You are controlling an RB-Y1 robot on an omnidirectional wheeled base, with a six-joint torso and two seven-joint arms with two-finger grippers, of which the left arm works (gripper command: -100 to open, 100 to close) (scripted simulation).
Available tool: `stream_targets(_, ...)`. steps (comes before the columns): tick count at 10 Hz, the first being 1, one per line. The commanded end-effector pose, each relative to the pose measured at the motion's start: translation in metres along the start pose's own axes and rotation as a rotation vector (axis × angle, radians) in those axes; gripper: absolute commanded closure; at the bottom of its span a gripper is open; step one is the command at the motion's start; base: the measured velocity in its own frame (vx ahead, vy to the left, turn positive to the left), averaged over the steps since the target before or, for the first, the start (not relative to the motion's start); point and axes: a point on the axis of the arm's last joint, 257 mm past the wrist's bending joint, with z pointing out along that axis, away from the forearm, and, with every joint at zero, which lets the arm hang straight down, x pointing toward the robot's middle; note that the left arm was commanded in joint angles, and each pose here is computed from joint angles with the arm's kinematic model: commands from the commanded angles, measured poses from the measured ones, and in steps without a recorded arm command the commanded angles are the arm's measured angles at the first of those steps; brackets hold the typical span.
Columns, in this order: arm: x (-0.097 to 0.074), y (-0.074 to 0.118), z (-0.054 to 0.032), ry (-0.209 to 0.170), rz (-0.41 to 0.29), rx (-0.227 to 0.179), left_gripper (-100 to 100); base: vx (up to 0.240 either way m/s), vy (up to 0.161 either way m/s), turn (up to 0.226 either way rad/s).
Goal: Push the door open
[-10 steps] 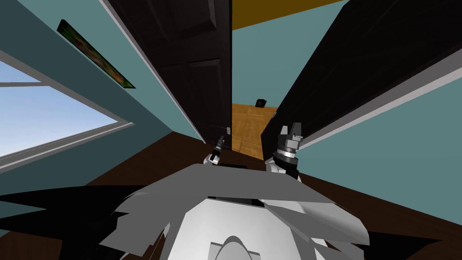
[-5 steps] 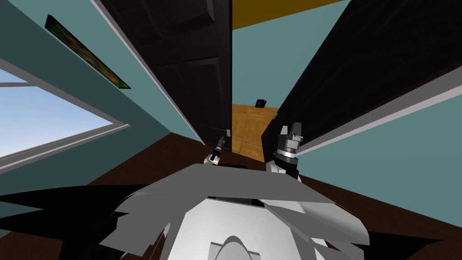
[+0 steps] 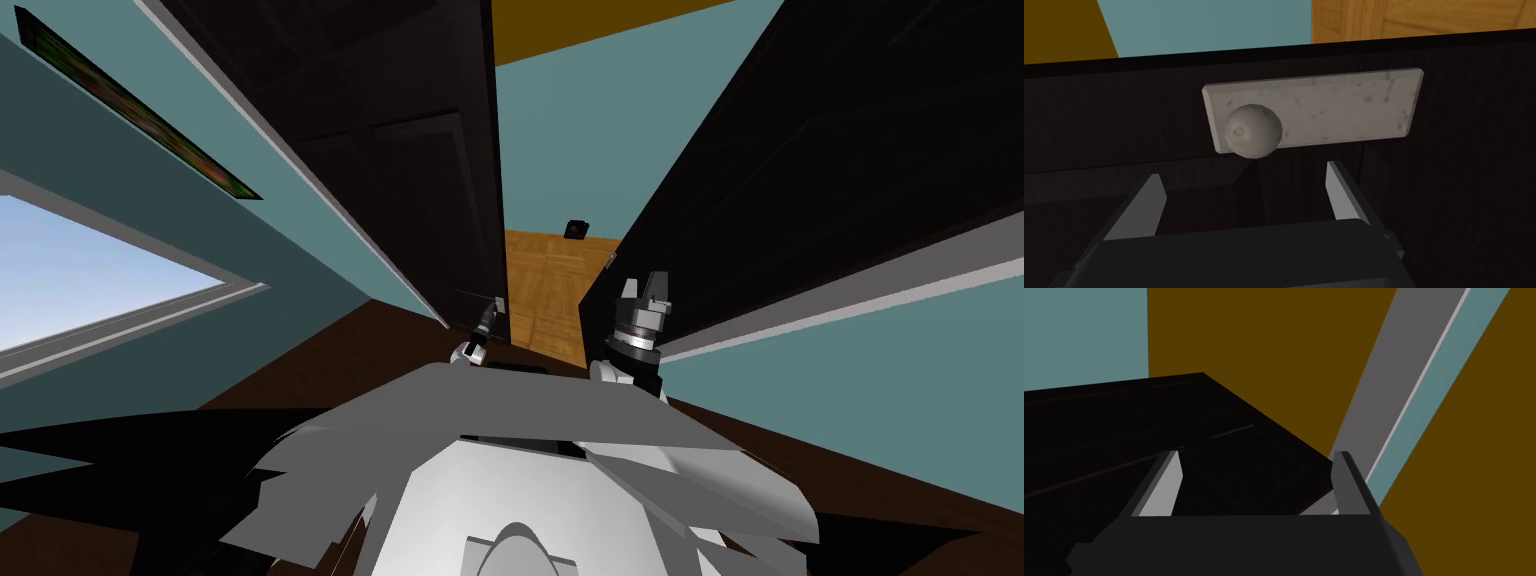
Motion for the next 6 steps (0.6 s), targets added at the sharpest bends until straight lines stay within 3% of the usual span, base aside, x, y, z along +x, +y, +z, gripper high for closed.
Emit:
stream_targets(1,0.0013,0.0004,-0.0002,-0.003,-0.004,0.000,-100,0.183,-0.045,-0.026)
stream_targets(4,0.0062,0.0015,0.0000,-0.005,-0.015,0.000,-100,0.151,-0.033,-0.010)
stream_targets(5,0.0062,0.0015,0.0000,-0.005,-0.015,0.000,100,-0.014,0.002,-0.009)
stream_targets(6,0.0062,0.0015,0.0000,-0.005,-0.015,0.000,100,-0.024,0.007,-0.012)
